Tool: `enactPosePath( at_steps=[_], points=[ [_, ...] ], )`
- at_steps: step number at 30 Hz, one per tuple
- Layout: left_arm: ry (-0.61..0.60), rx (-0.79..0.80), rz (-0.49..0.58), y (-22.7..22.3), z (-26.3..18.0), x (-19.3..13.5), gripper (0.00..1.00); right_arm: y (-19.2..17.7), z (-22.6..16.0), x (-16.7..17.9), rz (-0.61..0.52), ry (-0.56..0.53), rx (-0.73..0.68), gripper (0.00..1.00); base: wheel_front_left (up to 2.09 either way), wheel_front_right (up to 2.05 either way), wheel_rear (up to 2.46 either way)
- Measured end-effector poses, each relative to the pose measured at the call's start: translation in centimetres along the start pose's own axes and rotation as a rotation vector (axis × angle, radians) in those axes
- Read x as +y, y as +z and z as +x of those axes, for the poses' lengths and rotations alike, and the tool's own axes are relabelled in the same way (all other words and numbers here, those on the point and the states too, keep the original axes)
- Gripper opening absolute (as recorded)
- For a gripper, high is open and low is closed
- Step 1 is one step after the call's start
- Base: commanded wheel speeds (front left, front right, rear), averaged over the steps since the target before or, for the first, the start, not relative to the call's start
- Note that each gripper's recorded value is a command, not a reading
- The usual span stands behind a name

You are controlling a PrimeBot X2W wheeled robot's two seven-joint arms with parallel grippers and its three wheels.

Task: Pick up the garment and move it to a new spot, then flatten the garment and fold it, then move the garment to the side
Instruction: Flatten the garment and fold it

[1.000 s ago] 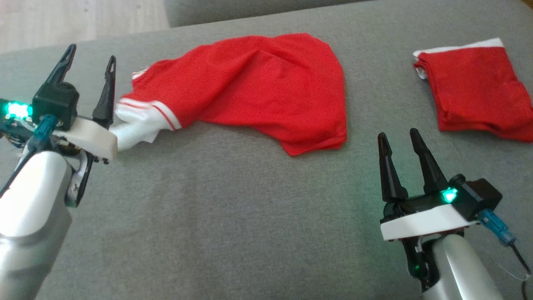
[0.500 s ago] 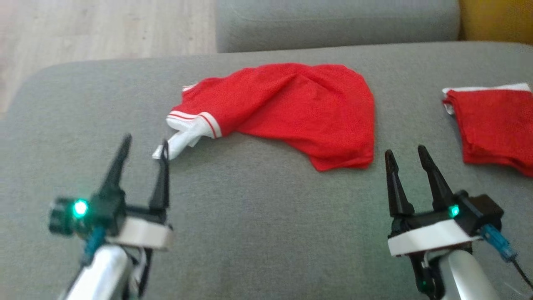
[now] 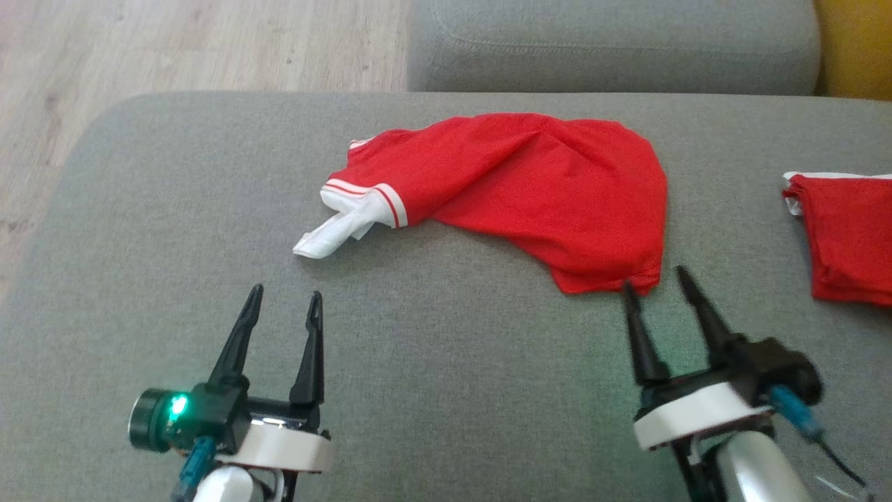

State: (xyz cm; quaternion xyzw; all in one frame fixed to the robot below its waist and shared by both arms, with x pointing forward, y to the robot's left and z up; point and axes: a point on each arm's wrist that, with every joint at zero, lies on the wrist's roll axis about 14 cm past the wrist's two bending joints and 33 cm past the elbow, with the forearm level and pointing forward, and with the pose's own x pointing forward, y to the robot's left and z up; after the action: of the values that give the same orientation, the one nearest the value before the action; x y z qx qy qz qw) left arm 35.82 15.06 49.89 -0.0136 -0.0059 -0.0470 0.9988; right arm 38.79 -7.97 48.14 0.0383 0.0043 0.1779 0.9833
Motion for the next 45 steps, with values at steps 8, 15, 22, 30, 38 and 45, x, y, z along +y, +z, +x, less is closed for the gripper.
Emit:
enactPosePath(
  at_steps=[8,15,22,30,38,45],
  points=[
    [-0.029,0.021,-0.031,-0.9,1.3,-0.8,1.0,-6.1,2.0,3.0,-0.11,0.16,0.256,1.0,0.0,0.0,0.0],
    [-0.014,0.039,-0.041,-1.6,1.9,-0.3,1.0,-9.6,3.5,1.2,-0.241,0.19,0.421,1.0,0.0,0.0,0.0],
    [0.009,0.05,-0.043,-2.1,2.2,0.4,1.0,-11.4,5.1,1.2,-0.309,0.231,0.5,1.0,0.0,0.0,0.0],
    [0.023,0.05,-0.031,-2.1,1.8,1.1,1.0,-12.0,6.0,1.2,-0.373,0.258,0.55,0.0,0.0,0.0,0.0],
    [0.025,0.023,-0.022,-1.3,2.0,1.3,1.0,-11.1,5.5,0.9,-0.391,0.254,0.528,0.0,0.0,0.0,0.0],
    [0.007,0.007,-0.033,-0.9,1.6,0.5,1.0,-7.2,5.5,1.6,-0.37,0.241,0.358,0.0,0.0,0.0,0.0]
  ],
)
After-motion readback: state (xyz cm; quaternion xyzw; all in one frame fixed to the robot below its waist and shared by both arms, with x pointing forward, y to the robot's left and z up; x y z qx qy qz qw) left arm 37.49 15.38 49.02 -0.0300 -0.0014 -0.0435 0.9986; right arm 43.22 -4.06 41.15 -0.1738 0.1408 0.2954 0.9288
